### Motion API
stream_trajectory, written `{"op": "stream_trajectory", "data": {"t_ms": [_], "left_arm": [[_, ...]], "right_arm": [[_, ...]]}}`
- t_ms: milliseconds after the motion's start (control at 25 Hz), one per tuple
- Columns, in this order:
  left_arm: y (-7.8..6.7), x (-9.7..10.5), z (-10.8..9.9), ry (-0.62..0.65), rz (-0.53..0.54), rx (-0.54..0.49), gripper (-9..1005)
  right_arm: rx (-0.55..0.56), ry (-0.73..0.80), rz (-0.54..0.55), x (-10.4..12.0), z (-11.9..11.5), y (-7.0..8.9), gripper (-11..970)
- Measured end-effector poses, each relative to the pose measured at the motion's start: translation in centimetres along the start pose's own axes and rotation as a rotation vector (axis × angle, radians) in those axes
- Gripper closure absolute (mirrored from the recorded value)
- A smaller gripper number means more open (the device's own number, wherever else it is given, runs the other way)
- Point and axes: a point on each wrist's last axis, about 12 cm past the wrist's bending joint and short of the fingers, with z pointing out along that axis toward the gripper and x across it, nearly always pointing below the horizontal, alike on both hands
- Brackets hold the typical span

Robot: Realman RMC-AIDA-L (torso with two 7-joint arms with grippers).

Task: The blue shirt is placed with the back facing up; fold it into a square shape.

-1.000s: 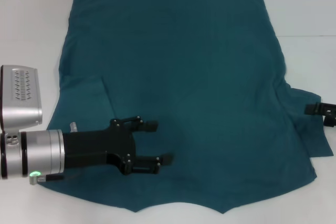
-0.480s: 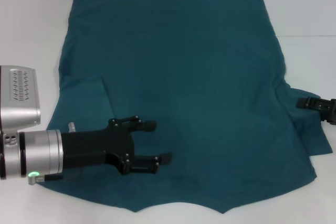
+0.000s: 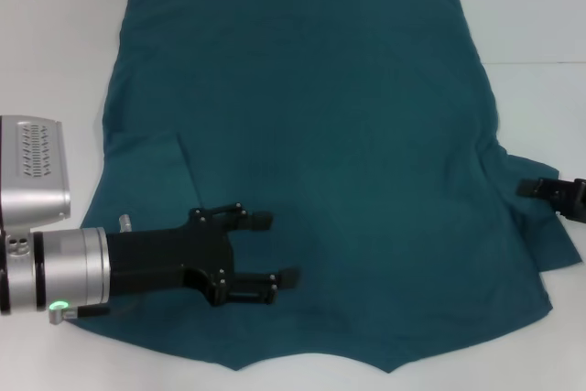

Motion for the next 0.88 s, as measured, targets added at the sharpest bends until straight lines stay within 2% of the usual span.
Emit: {"op": "stream_trajectory", "data": {"t_ms": [280, 440, 640, 880], "left_arm": [[-0.04, 0.07, 0.00, 0.000, -0.002, 0.000, 108], [-0.04, 0.07, -0.01, -0.001, -0.002, -0.001, 108], [-0.04, 0.07, -0.01, -0.002, -0.003, -0.001, 108], [-0.06, 0.10, 0.01, -0.003, -0.007, 0.000, 108]], "right_arm": [[-0.005, -0.028, 0.019, 0.38, -0.19, -0.29, 360], [-0.003, -0.028, 0.024, 0.53, -0.08, -0.34, 602], [-0.005, -0.040, 0.029, 0.65, 0.09, -0.38, 847], [-0.015, -0.094, 0.023, 0.85, 0.22, -0.61, 957]]}}
